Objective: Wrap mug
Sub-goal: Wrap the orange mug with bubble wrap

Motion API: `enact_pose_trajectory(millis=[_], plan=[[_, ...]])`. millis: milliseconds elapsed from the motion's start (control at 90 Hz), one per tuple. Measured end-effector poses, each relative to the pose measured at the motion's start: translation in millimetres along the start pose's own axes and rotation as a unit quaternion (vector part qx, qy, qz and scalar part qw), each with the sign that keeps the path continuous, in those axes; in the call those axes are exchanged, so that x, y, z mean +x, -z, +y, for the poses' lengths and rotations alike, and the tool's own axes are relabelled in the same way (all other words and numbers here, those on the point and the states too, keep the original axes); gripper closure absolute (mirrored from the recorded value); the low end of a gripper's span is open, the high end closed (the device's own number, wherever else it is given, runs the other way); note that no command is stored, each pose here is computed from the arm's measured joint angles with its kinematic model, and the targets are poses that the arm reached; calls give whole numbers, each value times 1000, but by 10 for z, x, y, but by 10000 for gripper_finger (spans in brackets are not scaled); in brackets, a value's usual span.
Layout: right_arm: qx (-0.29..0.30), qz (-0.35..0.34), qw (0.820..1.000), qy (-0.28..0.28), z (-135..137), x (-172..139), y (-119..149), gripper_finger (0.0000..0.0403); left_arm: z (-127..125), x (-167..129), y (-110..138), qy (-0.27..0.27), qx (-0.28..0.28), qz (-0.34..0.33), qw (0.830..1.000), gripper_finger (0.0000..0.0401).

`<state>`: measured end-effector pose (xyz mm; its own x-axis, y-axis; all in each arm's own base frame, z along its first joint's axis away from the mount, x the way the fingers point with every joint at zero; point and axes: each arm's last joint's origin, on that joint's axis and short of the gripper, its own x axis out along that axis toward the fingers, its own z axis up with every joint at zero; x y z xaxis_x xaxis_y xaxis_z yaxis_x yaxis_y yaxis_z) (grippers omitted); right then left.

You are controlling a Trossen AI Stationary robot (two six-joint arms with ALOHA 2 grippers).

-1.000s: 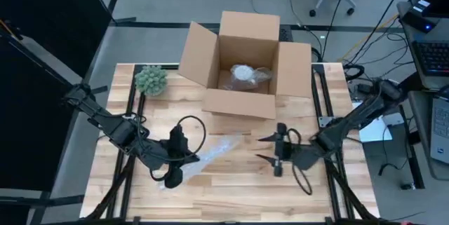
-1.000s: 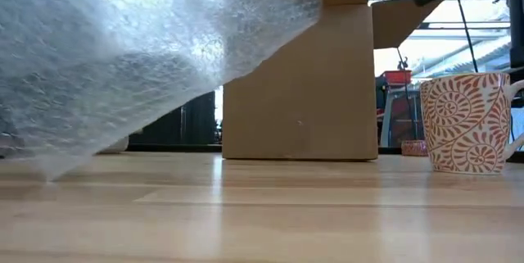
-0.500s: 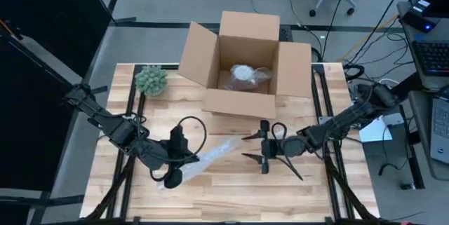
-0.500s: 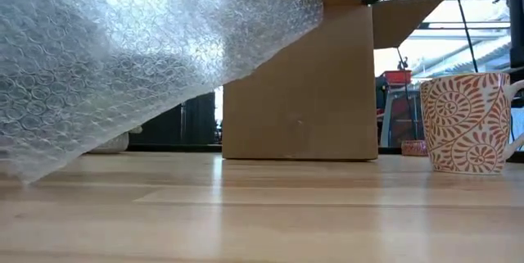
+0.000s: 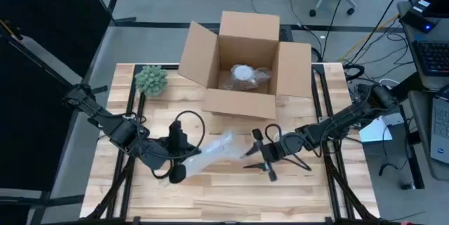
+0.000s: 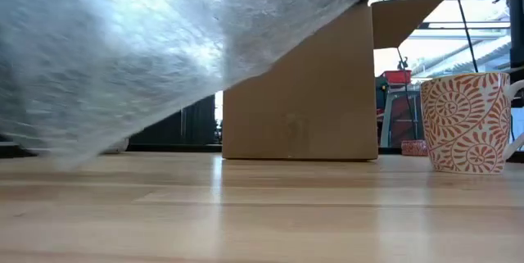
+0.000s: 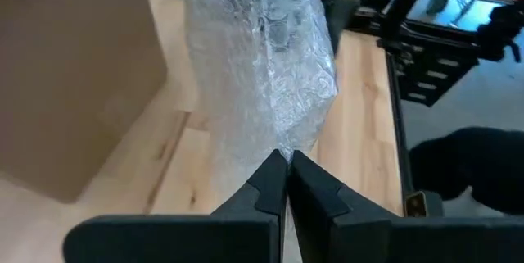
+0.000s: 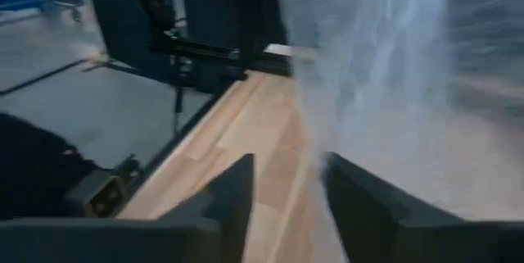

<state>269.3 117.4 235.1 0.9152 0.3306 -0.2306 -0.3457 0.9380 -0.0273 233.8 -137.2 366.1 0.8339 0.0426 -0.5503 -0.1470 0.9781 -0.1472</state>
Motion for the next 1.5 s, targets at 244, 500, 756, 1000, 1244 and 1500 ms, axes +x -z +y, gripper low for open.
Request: enact_pose_trajectory(millis=[244,500,756,1000,1244,1500], plan=[[91,-9,987,-131,72,-100,-100,393,45,-7,86,-16,-1,44,999,401],[219,84,945,-228,221,-286,-93,402,181,-61,277,-90,-42,129,987,401],[207,104,963,-139,188,-294,-23,402,168,-53,264,-85,-46,121,988,401],[155,81,985,10,-48,-239,9,402,107,-30,192,-51,-9,89,995,401],[200,137,967,81,-166,-9,312,366,98,-27,181,-47,-12,84,995,401],[251,114,956,96,-273,161,418,267,89,-24,169,-43,-16,78,996,401]])
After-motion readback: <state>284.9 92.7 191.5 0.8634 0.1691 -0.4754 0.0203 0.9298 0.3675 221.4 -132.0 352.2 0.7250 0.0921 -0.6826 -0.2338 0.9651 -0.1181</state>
